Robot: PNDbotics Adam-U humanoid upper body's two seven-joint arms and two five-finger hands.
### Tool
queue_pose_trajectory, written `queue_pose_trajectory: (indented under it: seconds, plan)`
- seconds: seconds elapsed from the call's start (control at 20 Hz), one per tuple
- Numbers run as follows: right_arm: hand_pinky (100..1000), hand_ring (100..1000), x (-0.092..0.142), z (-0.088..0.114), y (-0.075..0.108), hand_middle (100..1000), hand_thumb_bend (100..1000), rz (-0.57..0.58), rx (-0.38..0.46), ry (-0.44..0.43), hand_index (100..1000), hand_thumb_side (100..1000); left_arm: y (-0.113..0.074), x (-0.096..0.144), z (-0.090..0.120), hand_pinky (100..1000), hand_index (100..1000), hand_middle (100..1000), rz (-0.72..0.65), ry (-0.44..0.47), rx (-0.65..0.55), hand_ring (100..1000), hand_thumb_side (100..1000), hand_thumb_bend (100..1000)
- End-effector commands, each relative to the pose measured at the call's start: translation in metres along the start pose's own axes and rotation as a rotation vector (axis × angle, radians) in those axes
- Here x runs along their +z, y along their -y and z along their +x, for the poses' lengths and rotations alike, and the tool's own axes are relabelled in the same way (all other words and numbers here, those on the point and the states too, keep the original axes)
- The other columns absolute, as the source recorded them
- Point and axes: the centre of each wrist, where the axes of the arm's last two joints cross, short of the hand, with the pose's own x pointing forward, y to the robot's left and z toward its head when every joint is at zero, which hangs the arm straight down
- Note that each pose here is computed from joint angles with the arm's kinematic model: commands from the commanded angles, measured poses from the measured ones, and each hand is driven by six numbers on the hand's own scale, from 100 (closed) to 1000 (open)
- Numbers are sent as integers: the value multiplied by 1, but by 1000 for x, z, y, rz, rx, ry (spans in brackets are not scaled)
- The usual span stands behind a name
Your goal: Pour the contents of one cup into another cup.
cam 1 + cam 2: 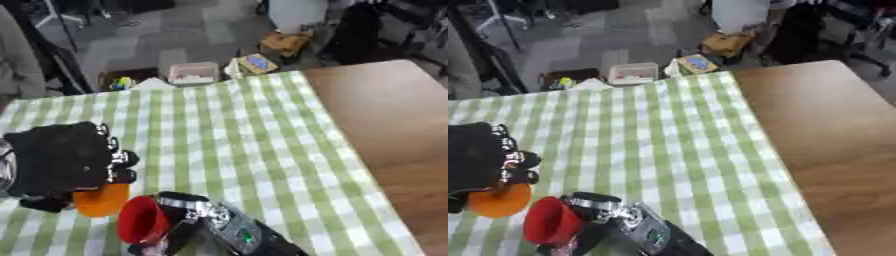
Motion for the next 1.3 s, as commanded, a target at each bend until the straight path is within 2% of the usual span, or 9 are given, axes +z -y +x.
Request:
queue_pose_trajectory:
  seconds: [0.05,0.15,0.55,1.3]
  plan:
    - [379,256,1,2,4,146,100,4,15,-3,456,118,-12,5,-7,100,632,173,20,-26,-46,100,163,342]
    - [379,256,1,2,4,146,100,4,15,-3,456,119,-14,6,-7,100,620,164,28,-29,-54,100,169,336]
    - [379,257,1,1,4,146,100,4,16,-4,455,117,-26,5,-3,100,584,116,57,-33,-146,100,163,451]
    - [377,258,2,1,5,146,100,4,14,-4,453,113,-26,-2,3,100,567,100,39,-49,-267,100,164,578]
